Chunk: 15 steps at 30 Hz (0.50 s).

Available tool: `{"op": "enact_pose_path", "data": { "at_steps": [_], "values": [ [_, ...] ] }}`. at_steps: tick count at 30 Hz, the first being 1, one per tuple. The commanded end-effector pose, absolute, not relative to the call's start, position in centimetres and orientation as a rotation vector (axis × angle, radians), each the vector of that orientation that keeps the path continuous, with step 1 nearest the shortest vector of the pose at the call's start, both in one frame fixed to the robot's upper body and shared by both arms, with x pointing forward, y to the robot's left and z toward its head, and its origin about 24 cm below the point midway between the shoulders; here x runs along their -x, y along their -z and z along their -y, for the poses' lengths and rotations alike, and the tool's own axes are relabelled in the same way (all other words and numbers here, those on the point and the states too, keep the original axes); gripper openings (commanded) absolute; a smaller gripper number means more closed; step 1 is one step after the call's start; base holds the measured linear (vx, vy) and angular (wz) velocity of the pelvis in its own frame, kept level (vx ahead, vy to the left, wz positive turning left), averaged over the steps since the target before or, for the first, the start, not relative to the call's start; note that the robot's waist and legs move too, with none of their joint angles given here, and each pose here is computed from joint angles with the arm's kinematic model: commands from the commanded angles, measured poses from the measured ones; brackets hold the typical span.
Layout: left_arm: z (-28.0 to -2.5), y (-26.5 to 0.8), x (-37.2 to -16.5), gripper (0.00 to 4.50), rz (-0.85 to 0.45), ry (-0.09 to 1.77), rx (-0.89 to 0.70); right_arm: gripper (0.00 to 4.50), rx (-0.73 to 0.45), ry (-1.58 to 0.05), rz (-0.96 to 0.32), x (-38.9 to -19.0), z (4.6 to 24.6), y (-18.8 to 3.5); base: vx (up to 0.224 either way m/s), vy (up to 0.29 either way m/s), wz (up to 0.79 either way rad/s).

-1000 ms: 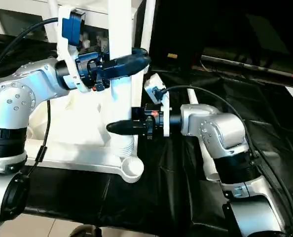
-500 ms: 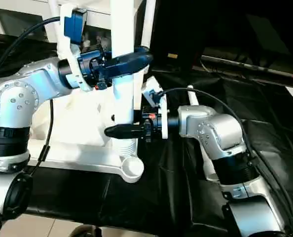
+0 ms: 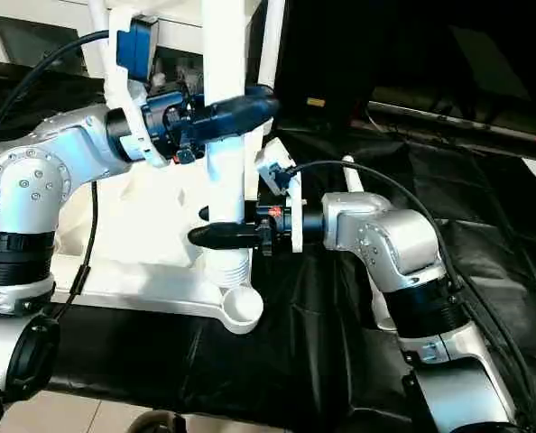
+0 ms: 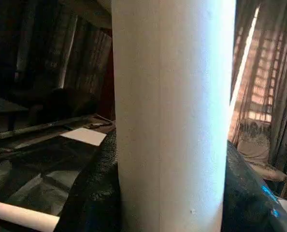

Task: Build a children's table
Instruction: Pick table leg

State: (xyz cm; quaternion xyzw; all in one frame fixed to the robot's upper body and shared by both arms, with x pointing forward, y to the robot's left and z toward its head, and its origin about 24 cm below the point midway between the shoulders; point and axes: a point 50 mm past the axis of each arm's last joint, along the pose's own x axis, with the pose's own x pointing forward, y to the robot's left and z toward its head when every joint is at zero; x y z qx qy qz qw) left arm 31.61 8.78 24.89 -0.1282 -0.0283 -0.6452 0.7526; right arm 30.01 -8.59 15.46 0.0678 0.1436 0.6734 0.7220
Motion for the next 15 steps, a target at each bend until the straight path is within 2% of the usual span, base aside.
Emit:
{"op": "enact_pose_path", "data": {
  "at_steps": [1, 7, 8, 10, 13, 14, 15],
  "values": [
    [-8.5, -25.7, -31.6, 1.77, 0.087, 1.412, 0.25, 1.99, -0.151, -1.475, -0.315, -30.2, 9.0, -15.5, 0.0, 0.0, 0.0],
    [-8.6, -25.8, -31.7, 1.77, 0.093, 1.39, 0.284, 1.96, -0.153, -1.457, -0.299, -30.3, 9.0, -15.5, 0.0, 0.0, 0.0],
    [-8.6, -25.9, -31.8, 2.12, 0.096, 1.379, 0.293, 1.96, -0.156, -1.452, -0.291, -30.4, 9.0, -15.6, 0.0, 0.0, 0.0],
    [-8.7, -26.0, -32.2, 2.5, 0.11, 1.333, 0.334, 1.95, -0.182, -1.429, -0.255, -30.6, 9.1, -15.9, 0.0, 0.0, 0.0],
    [-9.3, -26.5, -32.9, 2.57, 0.208, 1.262, 0.524, 1.93, -0.311, -1.381, -0.143, -30.9, 9.2, -17.0, 0.0, 0.0, 0.0],
    [-9.5, -26.6, -33.1, 2.67, 0.238, 1.236, 0.564, 1.92, -0.342, -1.372, -0.13, -31.0, 9.3, -17.2, 0.0, 0.0, 0.0],
    [-9.9, -26.8, -33.6, 2.93, 0.318, 1.175, 0.669, 1.92, -0.412, -1.335, -0.103, -31.2, 9.4, -17.6, 0.0, 0.0, 0.0]
  ]
}}
